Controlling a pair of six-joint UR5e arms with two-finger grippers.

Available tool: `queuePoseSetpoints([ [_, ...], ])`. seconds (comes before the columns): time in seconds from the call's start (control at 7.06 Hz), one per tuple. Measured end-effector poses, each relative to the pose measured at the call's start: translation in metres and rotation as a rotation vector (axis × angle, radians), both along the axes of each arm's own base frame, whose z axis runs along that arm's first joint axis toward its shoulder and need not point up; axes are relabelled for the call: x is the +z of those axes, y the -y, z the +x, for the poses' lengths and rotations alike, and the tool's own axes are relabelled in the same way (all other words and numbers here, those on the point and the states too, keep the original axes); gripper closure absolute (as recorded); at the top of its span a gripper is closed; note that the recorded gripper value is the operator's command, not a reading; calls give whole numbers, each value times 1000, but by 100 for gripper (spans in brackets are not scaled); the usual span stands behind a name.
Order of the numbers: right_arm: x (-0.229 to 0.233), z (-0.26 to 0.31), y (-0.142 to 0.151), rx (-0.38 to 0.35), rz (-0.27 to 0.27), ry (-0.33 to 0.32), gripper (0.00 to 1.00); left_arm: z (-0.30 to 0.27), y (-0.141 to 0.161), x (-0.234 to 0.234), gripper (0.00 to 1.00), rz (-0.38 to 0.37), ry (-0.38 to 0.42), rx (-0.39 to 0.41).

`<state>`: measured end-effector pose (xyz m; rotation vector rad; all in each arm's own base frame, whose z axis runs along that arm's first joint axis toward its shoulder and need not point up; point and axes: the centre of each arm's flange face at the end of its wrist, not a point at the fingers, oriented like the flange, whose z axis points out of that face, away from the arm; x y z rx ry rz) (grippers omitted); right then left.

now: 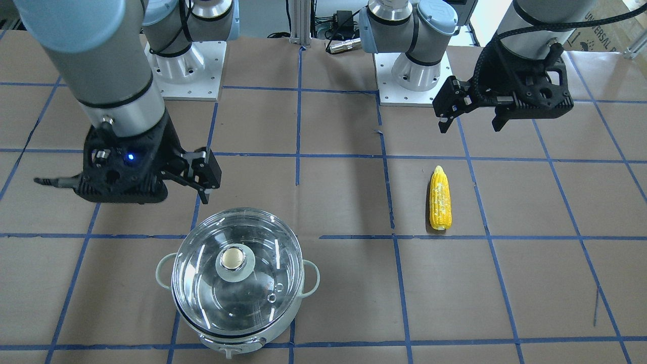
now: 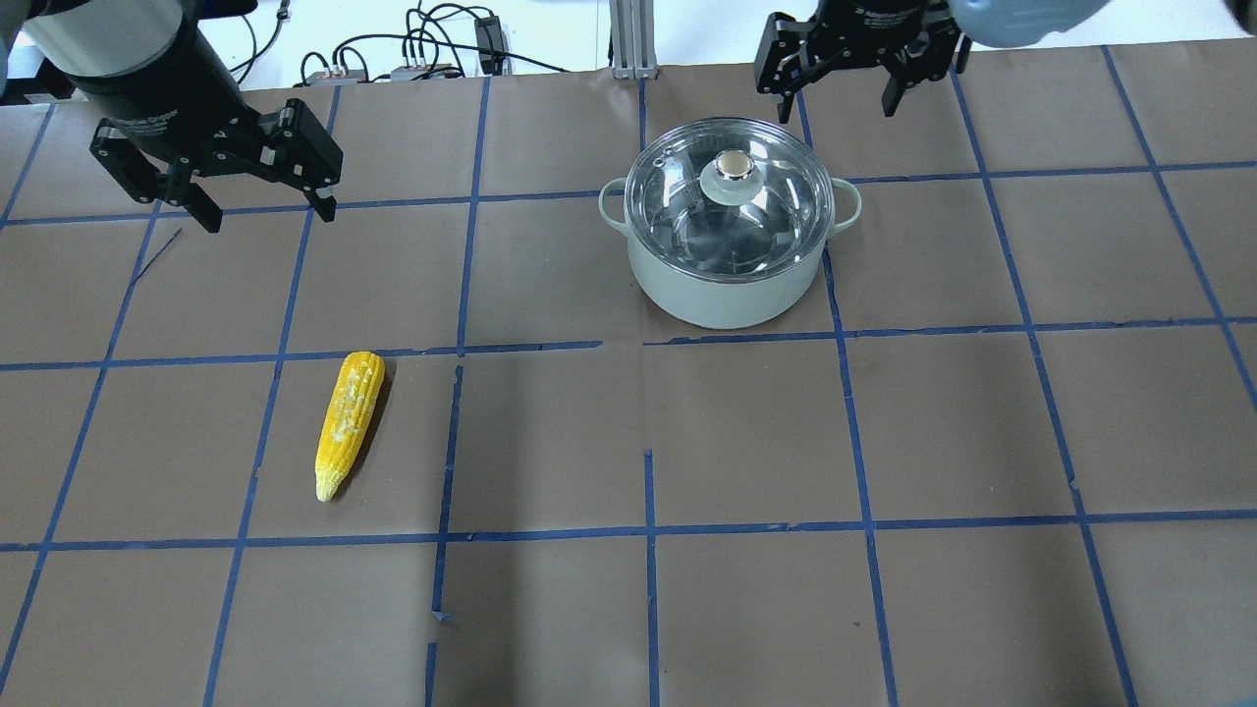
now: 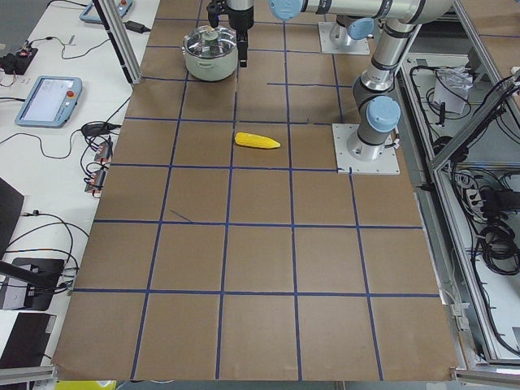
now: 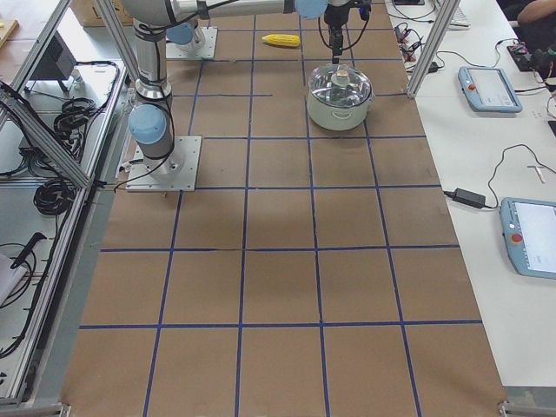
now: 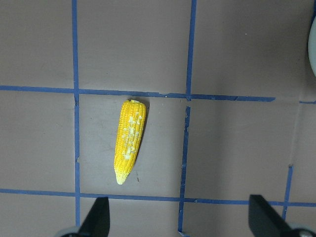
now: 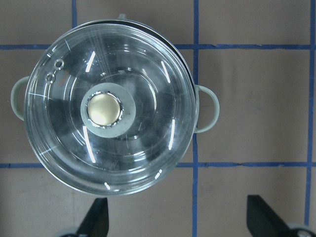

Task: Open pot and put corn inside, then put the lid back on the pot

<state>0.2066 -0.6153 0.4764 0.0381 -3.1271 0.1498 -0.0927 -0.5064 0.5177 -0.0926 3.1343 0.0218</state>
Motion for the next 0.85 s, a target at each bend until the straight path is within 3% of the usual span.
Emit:
queuePoseSetpoints([
  [0.42, -61, 39, 56, 6, 0, 6, 5, 0, 1, 0, 0, -6, 1, 1],
  [0.85, -89, 52, 66, -5, 23, 2, 6, 0, 1, 1, 0, -10, -1, 1],
])
